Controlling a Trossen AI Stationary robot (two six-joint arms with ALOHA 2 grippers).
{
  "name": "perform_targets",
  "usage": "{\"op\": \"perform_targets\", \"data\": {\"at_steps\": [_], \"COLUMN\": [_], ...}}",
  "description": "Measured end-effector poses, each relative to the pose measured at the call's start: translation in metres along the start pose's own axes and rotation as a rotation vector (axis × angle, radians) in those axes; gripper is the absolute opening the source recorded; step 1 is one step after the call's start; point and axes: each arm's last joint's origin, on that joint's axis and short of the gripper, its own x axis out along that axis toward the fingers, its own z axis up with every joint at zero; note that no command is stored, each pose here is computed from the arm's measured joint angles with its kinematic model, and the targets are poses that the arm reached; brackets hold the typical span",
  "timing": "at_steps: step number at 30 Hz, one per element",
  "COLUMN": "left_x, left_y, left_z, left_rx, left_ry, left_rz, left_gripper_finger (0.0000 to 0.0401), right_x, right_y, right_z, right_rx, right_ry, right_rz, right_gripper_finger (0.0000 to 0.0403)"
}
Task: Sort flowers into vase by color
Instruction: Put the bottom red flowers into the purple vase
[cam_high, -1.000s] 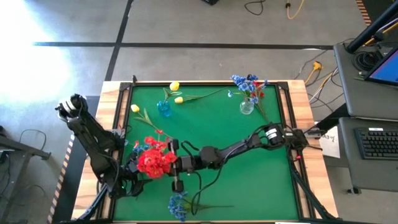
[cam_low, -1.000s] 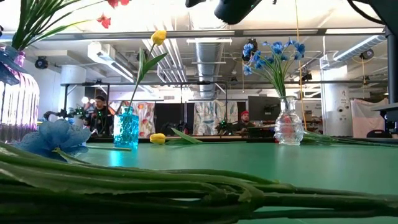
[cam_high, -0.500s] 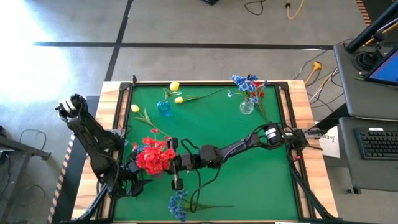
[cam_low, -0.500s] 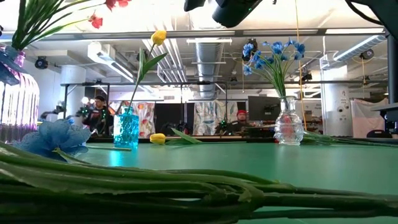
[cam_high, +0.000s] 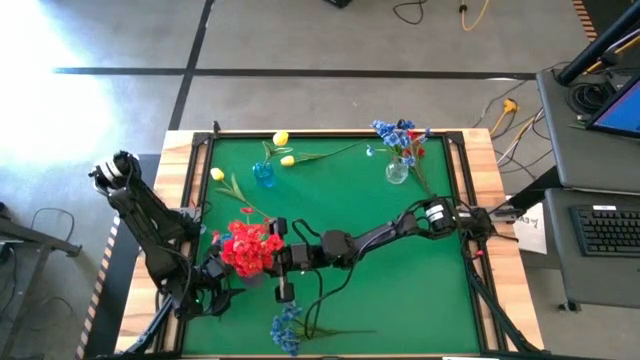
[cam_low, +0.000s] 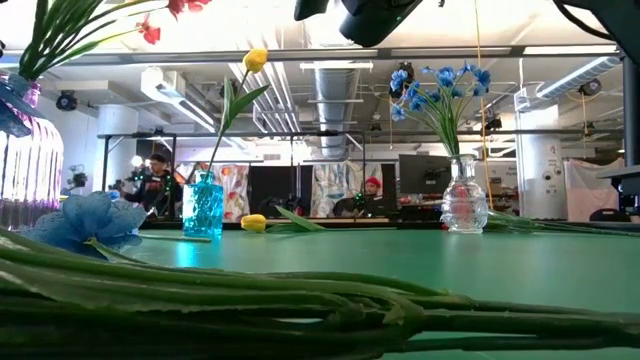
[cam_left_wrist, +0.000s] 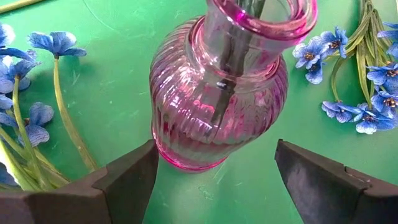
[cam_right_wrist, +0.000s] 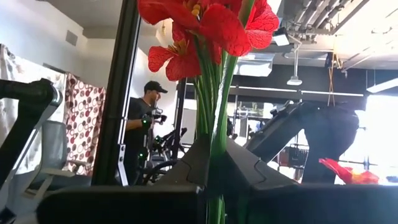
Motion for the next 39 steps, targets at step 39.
{"op": "perform_targets", "data": {"at_steps": [39], "left_x": [0.0000], "left_y": [0.0002], "left_z": [0.0001], "left_rx": [0.001], "left_ry": [-0.001], "left_rz": [0.002], "left_gripper_finger": [0.0311], "right_x": [0.0041], "right_y": [-0.0032], "right_z": [0.0015], "right_rx": [0.034], "right_ry": [0.009], "right_rz": [-0.003], "right_gripper_finger": [0.0018]}}
